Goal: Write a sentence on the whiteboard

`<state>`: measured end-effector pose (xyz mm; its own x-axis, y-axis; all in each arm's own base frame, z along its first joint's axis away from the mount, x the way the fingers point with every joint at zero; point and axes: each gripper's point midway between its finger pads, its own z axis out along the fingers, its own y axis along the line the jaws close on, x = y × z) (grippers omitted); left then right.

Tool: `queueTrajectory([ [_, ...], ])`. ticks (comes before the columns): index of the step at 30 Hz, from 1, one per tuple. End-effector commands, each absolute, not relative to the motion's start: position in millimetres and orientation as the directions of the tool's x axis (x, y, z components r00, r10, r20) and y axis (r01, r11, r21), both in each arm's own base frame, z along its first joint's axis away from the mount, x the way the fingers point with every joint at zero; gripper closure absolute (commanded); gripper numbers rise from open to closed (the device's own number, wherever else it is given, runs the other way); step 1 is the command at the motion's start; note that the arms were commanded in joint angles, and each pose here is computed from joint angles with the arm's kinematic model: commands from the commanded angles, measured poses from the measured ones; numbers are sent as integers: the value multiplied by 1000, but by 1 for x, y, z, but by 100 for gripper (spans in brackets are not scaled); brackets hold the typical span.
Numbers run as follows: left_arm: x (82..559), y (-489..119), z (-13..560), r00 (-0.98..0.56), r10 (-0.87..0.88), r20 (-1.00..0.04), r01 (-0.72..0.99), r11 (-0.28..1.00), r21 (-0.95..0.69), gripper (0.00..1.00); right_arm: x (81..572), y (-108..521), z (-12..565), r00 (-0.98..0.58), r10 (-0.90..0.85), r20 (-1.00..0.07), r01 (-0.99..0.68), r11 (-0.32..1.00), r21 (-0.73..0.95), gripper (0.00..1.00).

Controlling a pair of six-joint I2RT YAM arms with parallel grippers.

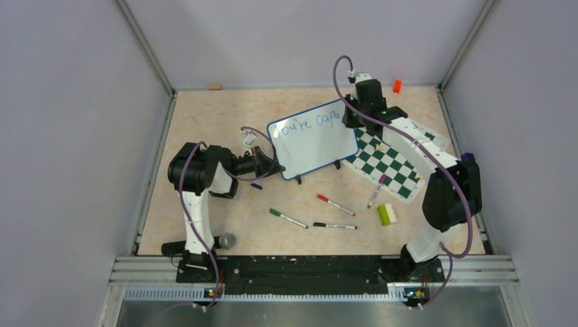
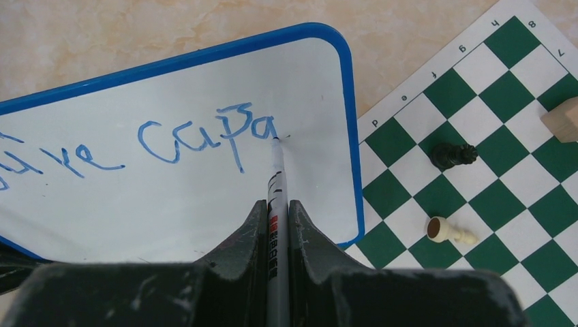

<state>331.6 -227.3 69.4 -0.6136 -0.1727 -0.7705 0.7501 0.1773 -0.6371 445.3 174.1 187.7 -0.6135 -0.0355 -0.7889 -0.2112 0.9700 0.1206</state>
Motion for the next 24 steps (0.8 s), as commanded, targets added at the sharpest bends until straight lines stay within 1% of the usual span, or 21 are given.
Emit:
queueTrajectory([
  [1,324,-228,85,-535,-152,-831,821,139,-554,95,445,168,192,-601,-34,-798,-204,972,112,100],
  [14,324,-227,84,-538,-154,-829,818,140,-557,95,444,167,239,-508,11,-861,-209,969,135,100],
  [24,324,-227,85,-536,-153,-830,820,140,-555,95,463,167,246,-488,29,-873,-190,972,139,100],
])
